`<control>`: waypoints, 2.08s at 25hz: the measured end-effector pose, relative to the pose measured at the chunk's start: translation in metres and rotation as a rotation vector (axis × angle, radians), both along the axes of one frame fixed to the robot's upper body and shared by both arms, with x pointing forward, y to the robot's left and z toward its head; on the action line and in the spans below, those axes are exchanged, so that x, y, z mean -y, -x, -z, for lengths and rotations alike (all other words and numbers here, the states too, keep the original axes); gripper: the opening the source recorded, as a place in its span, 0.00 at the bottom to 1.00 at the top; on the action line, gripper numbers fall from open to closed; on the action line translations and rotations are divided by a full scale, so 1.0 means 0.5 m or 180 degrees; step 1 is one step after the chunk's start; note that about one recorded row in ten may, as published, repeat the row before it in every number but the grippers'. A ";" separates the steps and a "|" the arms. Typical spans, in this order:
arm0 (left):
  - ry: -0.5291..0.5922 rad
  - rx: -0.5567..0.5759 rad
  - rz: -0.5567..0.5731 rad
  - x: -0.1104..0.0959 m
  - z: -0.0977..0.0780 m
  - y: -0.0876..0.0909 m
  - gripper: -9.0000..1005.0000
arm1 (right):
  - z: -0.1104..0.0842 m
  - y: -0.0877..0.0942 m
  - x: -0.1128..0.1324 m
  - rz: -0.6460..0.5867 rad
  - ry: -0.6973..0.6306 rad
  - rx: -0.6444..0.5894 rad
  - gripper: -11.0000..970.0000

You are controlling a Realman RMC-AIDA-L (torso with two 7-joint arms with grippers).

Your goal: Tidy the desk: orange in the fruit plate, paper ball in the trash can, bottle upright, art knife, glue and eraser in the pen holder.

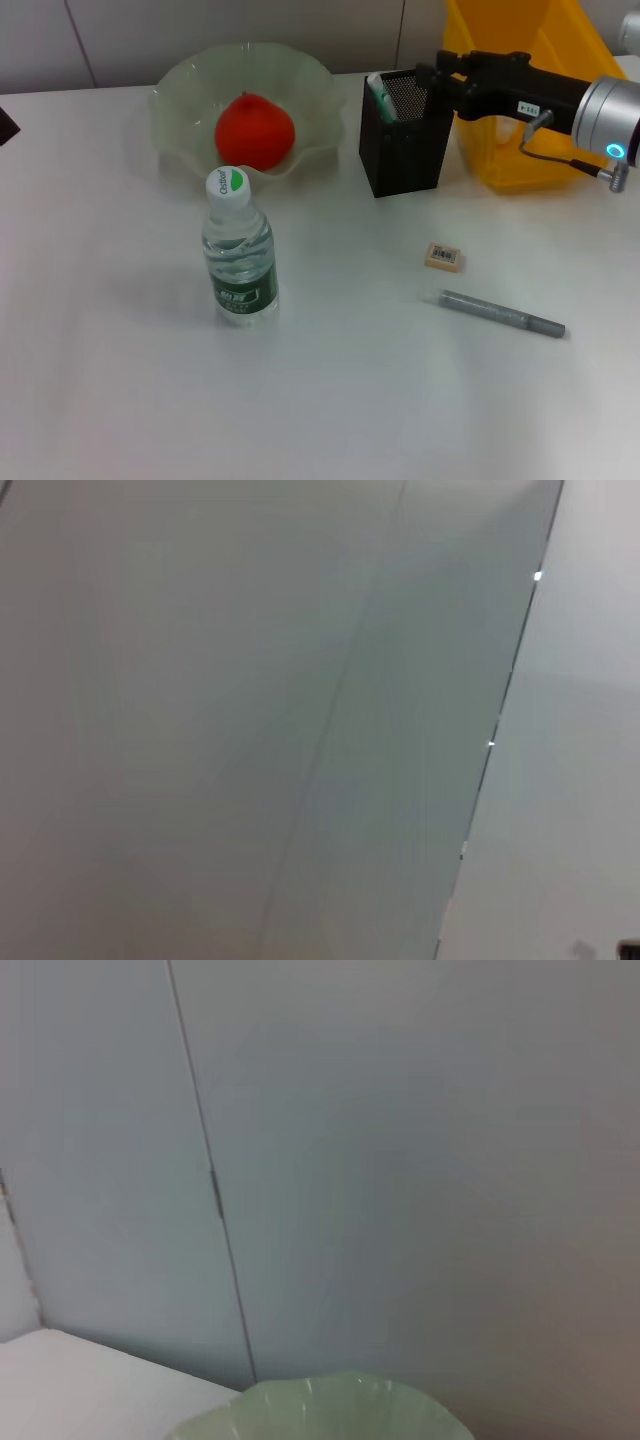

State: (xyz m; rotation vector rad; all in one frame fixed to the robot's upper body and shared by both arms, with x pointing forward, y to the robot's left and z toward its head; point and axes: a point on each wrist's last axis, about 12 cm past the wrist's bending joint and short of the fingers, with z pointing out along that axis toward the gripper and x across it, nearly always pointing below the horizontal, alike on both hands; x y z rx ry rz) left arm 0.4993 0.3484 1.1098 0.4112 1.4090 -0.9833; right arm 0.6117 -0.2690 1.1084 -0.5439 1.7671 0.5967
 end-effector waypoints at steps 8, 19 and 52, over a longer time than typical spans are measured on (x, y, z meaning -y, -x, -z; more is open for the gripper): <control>-0.0081 0.0027 0.0210 -0.009 -0.009 0.011 0.04 | -0.052 0.013 -0.004 -0.0090 0.0124 0.0107 0.37; -0.0601 -0.0035 0.1156 0.017 -0.033 -0.005 0.04 | -0.125 0.104 0.003 -0.0789 -0.0033 -0.0379 0.36; -0.0791 0.0234 0.2046 0.114 -0.019 -0.006 0.04 | -0.152 0.055 0.036 -0.0857 0.1835 -0.2251 0.36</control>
